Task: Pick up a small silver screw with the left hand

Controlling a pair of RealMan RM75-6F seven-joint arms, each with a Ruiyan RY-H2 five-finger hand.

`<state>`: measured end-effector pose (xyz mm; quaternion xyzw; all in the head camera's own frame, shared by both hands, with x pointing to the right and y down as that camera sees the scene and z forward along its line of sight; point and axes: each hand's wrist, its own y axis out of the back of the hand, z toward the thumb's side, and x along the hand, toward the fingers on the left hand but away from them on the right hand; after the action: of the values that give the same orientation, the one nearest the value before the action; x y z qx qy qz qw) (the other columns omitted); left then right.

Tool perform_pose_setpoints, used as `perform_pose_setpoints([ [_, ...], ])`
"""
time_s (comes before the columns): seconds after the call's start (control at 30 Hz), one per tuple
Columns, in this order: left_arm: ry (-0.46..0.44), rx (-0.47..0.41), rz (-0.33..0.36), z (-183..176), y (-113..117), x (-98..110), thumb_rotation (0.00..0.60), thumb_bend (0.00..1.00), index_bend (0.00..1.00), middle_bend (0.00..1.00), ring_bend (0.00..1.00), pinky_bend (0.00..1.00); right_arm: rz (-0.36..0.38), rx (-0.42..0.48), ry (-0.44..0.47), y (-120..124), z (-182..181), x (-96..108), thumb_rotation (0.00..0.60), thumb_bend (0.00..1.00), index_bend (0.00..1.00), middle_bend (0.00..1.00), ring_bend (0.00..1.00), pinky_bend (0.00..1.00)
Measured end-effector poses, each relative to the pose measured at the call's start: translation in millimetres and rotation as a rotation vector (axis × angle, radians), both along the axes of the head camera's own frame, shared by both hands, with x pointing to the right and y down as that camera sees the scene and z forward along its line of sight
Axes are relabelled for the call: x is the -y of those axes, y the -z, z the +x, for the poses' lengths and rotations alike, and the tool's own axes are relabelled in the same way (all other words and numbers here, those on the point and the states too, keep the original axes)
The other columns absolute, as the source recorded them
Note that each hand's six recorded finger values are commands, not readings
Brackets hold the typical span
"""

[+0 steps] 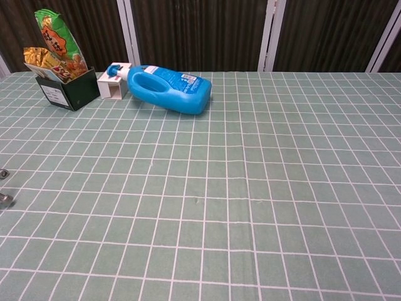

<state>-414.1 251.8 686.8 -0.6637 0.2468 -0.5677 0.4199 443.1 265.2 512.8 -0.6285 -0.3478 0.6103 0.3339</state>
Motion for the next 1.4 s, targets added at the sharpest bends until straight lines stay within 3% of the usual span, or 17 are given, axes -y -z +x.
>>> perform_pose_setpoints([
  [0.23,-0.065,0.038,0.006,14,5,-1,0.6,0.41,0.53,1.0,1.0,1.0,-0.003,0.01,0.007,0,-1,-1,0.6,0.34,0.0,0.0,0.0,0.0],
  [0.57,-0.067,0.042,-0.048,17,4,-2,0.6,0.41,0.47,1.0,1.0,1.0,-0.001,0.014,0.003,2,-1,-1,0.6,0.34,0.0,0.0,0.0,0.0],
  [1.03,-0.067,0.026,-0.025,19,13,1,0.6,0.41,0.41,1.0,1.0,1.0,0.001,0.019,0.003,2,-1,-1,0.6,0.34,0.0,0.0,0.0,0.0],
  [1.23,0.023,0.007,0.011,-5,24,10,0.6,0.41,0.39,1.0,1.0,1.0,0.009,0.018,-0.005,4,1,0,0.6,0.34,0.0,0.0,0.0,0.0],
  [1.4,0.142,-0.035,0.012,-38,20,22,0.6,0.41,0.39,1.0,1.0,1.0,-0.004,0.018,0.006,2,-2,-2,0.6,0.34,0.0,0.0,0.0,0.0],
])
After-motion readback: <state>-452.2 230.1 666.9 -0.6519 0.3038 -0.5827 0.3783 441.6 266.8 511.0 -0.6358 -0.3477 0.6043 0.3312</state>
